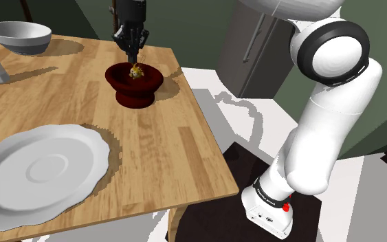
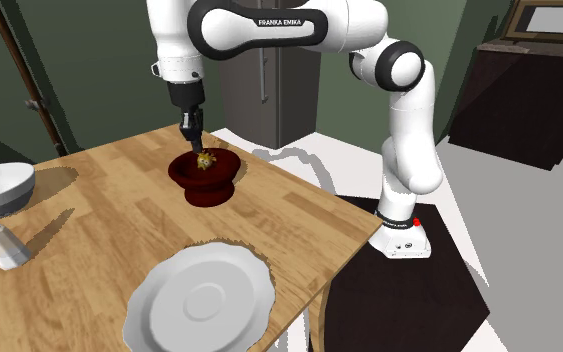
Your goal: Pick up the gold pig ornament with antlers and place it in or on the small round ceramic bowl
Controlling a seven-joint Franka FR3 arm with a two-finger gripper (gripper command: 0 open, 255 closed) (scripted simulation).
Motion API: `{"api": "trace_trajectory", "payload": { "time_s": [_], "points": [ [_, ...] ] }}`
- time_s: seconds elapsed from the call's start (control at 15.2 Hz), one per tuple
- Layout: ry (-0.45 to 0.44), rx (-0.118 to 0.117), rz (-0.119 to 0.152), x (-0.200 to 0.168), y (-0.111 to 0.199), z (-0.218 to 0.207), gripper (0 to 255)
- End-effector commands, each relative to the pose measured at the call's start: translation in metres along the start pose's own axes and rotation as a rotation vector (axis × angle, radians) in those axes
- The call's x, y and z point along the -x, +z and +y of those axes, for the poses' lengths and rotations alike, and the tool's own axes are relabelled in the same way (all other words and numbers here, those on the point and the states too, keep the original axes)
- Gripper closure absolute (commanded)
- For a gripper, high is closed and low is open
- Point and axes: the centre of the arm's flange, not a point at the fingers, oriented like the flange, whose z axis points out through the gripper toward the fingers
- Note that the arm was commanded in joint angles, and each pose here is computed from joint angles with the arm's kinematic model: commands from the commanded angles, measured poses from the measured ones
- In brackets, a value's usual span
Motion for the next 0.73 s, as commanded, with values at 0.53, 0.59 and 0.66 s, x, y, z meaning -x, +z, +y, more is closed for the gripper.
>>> {"api": "trace_trajectory", "payload": {
  "time_s": [0.53, 0.59, 0.66],
  "points": [
    [0.0, 0.0, 0.0, 0.0, -0.04, 0.0, 0],
    [0.0, 0.0, 0.0, 0.0, -0.05, 0.0, 0],
    [0.0, 0.0, 0.0, 0.0, -0.05, 0.0, 0]
  ]
}}
